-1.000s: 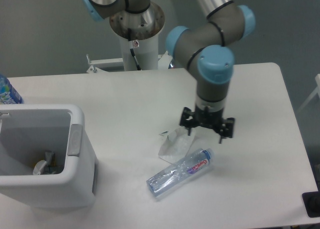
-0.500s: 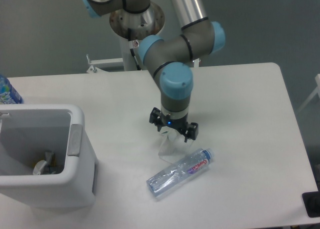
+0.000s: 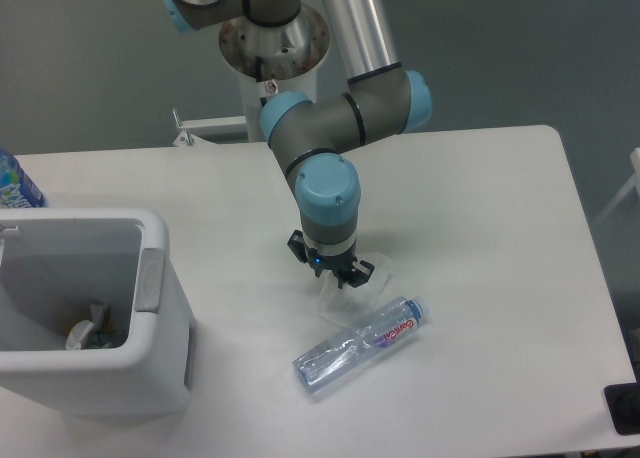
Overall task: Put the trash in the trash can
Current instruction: 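Close the gripper on the crumpled white tissue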
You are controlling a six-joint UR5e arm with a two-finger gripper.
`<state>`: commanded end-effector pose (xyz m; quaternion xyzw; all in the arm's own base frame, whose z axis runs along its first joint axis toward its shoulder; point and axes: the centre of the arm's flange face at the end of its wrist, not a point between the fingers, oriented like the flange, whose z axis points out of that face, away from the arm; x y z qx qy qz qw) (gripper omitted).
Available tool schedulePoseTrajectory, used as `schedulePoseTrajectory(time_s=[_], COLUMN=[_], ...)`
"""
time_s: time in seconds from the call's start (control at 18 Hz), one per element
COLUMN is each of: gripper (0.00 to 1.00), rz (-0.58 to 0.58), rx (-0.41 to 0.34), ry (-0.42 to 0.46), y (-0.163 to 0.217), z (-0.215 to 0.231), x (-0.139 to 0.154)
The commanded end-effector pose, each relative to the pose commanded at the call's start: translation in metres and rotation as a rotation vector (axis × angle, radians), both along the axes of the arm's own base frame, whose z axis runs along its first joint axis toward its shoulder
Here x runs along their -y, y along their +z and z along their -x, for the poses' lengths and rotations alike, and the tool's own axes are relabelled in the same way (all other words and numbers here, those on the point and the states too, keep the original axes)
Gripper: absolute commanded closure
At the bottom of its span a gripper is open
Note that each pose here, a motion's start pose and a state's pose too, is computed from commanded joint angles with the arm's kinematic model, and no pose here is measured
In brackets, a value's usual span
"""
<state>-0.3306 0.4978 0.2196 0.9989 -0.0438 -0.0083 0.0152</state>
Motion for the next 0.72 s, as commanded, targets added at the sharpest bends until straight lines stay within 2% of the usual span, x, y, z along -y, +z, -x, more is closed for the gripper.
schedulePoseTrajectory(time_s=[0.28, 0.72], gripper=[1.00, 1.00], rz=[-0.017, -0.120], rx=[0.000, 0.078], ry=[0.005, 0.010], y=[0.007, 0.072], z=[0.003, -0.009], x=[-0.001, -0.002])
